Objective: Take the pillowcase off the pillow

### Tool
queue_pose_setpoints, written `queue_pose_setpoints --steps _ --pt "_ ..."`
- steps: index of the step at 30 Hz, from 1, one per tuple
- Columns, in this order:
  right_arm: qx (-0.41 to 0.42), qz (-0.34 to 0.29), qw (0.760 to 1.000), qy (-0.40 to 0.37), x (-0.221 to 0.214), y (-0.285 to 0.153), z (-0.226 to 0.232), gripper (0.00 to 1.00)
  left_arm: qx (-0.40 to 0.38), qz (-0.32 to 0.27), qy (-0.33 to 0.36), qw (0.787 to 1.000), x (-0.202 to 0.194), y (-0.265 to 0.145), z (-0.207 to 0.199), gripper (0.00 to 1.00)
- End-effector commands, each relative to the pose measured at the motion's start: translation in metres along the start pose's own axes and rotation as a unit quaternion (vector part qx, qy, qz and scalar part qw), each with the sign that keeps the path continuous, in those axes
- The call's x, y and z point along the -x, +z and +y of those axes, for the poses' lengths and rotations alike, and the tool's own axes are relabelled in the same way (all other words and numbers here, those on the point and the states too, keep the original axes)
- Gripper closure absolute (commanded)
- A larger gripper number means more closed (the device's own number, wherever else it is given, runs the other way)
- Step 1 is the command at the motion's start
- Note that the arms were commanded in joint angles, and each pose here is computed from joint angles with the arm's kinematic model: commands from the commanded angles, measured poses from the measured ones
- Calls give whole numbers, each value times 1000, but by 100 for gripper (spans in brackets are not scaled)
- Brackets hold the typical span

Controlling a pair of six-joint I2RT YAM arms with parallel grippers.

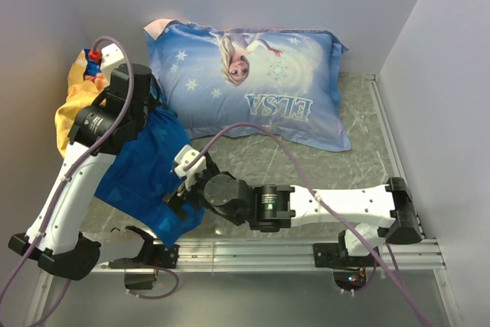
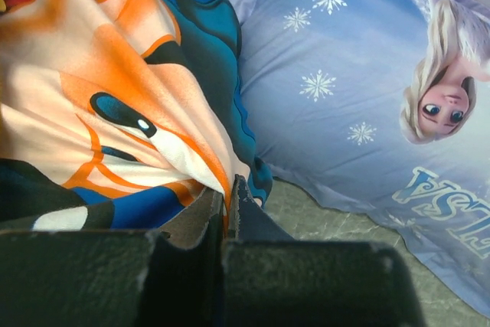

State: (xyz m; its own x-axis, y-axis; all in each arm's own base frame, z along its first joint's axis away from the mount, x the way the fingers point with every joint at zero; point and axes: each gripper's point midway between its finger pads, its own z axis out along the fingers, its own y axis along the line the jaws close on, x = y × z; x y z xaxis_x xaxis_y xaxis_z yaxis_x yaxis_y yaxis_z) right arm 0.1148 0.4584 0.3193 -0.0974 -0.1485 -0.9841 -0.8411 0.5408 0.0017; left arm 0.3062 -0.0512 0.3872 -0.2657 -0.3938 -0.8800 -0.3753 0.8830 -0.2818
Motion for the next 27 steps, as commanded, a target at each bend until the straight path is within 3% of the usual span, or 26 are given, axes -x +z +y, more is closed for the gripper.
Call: queue_pose_setpoints --steps 1,8,12,27 --pt "-17 1 1000 -19 3 7 2 0 -104 -69 -80 989 54 -23 -51 100" --pt "-6 -29 1000 -3 15 -10 17 0 -120 -57 -60 989 47 -19 -70 100" --pt "-33 -5 999 -28 0 -2 11 0 -136 -55 -64 987 48 -24 -79 100" --pt "60 -53 996 42 13 -28 35 0 -139 -44 -50 988 30 -25 -97 100"
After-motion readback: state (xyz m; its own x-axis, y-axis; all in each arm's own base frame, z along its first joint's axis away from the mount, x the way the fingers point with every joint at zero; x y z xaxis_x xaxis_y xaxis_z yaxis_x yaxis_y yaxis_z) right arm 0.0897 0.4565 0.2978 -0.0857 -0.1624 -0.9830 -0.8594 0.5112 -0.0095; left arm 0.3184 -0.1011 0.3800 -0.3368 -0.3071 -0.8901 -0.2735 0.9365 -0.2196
